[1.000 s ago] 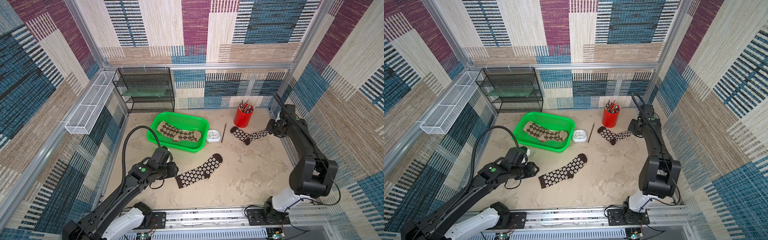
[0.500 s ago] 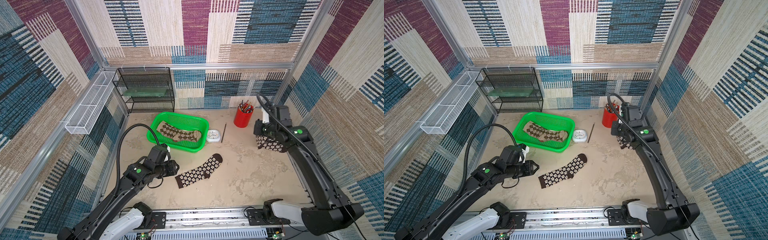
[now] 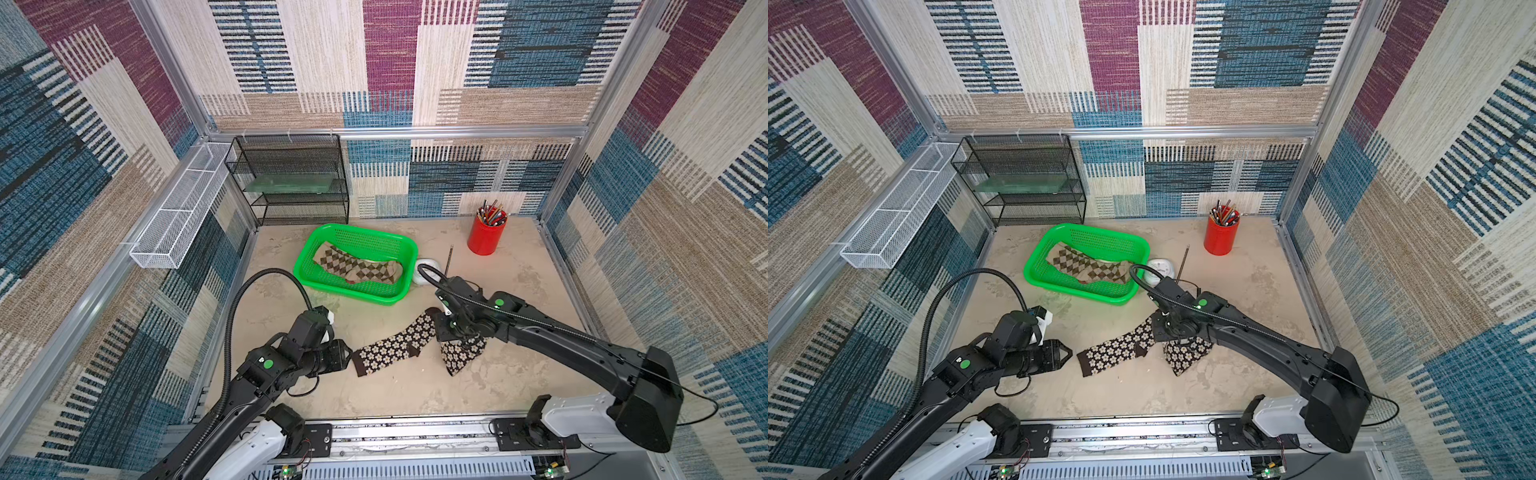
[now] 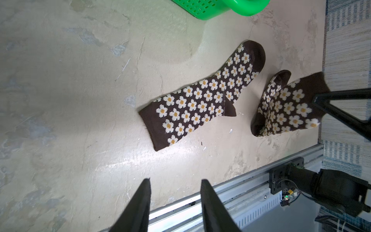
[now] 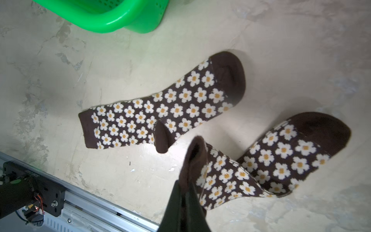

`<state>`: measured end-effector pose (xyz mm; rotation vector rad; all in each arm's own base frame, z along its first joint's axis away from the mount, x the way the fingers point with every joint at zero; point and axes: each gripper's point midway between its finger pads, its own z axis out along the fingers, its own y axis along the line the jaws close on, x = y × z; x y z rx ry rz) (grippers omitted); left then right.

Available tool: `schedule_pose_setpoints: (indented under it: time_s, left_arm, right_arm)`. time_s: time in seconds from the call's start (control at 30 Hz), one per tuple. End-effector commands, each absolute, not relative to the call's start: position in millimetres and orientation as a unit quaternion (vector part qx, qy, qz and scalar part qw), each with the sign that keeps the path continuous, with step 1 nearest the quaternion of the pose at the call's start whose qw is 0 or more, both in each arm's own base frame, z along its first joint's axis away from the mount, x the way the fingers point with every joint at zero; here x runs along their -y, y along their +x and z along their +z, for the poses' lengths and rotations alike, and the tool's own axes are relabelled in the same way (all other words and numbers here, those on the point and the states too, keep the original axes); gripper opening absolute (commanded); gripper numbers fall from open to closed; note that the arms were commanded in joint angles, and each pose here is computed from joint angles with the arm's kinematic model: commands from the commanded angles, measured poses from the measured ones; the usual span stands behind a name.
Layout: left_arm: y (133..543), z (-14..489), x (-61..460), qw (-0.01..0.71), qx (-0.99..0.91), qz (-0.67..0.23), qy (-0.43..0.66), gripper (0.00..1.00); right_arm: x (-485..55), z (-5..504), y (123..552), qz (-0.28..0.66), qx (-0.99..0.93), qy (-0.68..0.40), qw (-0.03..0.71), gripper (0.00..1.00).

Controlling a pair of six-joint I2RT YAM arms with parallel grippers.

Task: Place the socks together as a pair
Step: Flatten out the sock.

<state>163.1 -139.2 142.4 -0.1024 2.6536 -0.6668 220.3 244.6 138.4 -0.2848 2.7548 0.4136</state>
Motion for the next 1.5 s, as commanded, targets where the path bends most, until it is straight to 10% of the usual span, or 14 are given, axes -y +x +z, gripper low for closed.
schedule_pose_setpoints:
  time_s: [0.0,0.27,0.73,1.47]
  left_arm:
    - [157.2,137.9,139.9,0.187,-0.951,-0.241,-0.049,0.41]
    - [153.8,137.5,140.1,0.191,-0.95,-0.242,-0.054,0.41]
    - [169.4,143.3,157.5,0.195,-0.946,-0.254,-0.042,0.41]
    - [172.1,153.4,177.0,0.195,-0.947,-0.254,-0.014,0.41]
  right_arm:
    - [-282.5,135.6,211.6,0.184,-0.963,-0.127,0.149,0.08]
    - [-301.3,164.3,208.5,0.18,-0.957,-0.156,0.166,0.07]
    - [-173.0,304.5,256.2,0.165,-0.926,-0.091,0.328,0.08]
    - [-97.9,336.7,283.0,0.087,-0.926,-0.103,0.352,0.12]
